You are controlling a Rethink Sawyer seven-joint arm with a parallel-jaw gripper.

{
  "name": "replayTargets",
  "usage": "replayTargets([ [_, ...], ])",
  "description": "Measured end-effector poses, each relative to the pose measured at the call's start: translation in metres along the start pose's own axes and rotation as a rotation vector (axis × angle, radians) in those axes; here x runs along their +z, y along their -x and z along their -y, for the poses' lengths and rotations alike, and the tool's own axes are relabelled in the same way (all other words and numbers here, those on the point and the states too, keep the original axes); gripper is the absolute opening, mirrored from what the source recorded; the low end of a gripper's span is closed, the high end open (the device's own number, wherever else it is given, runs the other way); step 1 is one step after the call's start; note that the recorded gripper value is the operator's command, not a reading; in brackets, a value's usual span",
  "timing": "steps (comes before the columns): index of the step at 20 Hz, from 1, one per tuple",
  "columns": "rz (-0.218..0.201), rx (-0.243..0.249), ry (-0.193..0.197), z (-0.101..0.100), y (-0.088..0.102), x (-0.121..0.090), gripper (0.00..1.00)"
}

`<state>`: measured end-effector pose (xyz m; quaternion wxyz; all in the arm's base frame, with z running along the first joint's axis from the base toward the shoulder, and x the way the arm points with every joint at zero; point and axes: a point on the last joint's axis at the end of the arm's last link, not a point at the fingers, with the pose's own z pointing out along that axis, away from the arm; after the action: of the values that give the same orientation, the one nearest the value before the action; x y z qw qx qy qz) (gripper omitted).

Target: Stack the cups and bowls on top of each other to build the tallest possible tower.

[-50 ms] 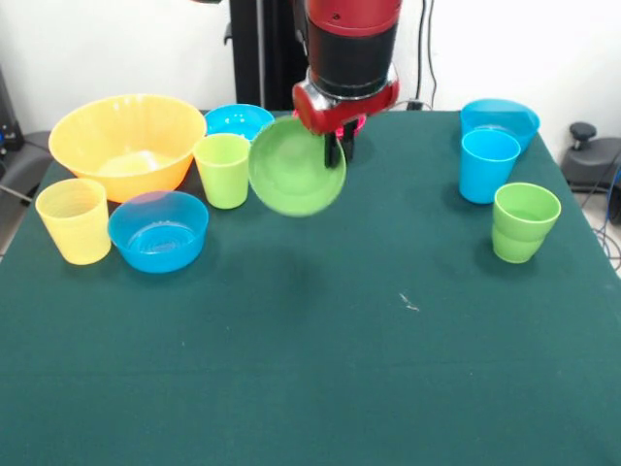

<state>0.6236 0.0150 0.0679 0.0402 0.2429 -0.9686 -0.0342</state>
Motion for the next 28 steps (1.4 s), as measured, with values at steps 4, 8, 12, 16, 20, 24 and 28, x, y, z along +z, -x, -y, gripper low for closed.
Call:
replayTargets([
  [4,0.305,-0.021,-0.1,0.013,0.03,0.003,0.0],
  [8,0.658,-0.017,-0.2,0.022,0.057,-0.008,0.0],
  [12,0.903,-0.012,-0.245,0.021,0.07,-0.024,0.0],
  [16,0.99,-0.023,-0.252,0.021,0.071,-0.031,0.0],
  [20,0.98,-0.042,-0.265,0.023,0.064,-0.027,0.0],
  [24,0.964,-0.06,-0.287,0.02,0.058,-0.02,0.0],
  [28,0.922,-0.098,-0.318,0.009,0.049,-0.01,0.0],
])
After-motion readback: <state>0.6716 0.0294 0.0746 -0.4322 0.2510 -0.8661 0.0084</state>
